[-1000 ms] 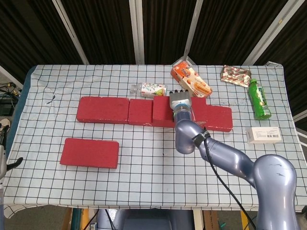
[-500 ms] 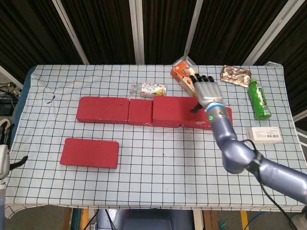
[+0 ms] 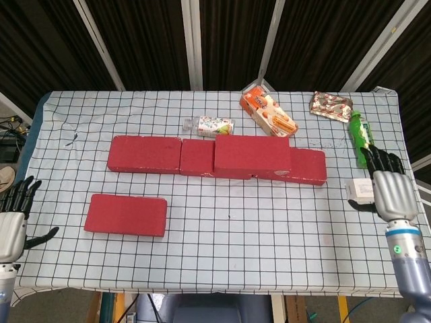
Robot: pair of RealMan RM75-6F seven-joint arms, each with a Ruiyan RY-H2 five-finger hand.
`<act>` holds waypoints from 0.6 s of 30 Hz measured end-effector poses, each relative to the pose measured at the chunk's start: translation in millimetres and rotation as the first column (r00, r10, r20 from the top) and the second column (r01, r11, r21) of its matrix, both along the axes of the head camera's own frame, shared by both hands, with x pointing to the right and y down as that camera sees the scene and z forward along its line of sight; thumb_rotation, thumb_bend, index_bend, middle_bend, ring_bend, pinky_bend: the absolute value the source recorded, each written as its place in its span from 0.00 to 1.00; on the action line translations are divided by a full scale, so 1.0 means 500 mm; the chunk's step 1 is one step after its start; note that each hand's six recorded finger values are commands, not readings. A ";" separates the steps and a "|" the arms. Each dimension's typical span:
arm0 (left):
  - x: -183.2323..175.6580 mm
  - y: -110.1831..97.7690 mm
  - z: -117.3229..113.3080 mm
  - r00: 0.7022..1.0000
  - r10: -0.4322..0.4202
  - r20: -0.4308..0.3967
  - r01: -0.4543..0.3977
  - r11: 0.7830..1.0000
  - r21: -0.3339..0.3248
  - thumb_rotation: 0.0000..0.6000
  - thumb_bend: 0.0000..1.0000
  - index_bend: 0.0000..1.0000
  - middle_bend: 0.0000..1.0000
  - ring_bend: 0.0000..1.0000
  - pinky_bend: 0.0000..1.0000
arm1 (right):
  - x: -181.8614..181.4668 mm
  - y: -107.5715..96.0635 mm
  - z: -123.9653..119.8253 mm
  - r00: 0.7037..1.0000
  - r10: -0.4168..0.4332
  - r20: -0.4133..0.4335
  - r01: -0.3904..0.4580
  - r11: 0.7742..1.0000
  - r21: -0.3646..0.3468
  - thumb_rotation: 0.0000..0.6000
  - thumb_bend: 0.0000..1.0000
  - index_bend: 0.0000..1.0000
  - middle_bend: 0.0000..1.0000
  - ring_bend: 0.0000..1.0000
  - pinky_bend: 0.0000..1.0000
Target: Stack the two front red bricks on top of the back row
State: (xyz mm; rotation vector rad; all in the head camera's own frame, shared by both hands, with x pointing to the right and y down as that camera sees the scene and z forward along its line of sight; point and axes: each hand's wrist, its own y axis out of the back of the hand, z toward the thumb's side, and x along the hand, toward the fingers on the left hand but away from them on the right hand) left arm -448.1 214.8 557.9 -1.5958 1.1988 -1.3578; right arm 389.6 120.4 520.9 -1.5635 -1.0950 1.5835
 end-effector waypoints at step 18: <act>0.076 -0.023 0.060 0.987 0.157 0.032 -0.142 0.950 -0.279 1.00 0.00 0.00 0.00 0.00 0.00 | 0.080 0.267 0.002 0.994 0.079 0.075 -0.079 0.997 -0.011 1.00 0.17 0.00 0.00 0.00 0.00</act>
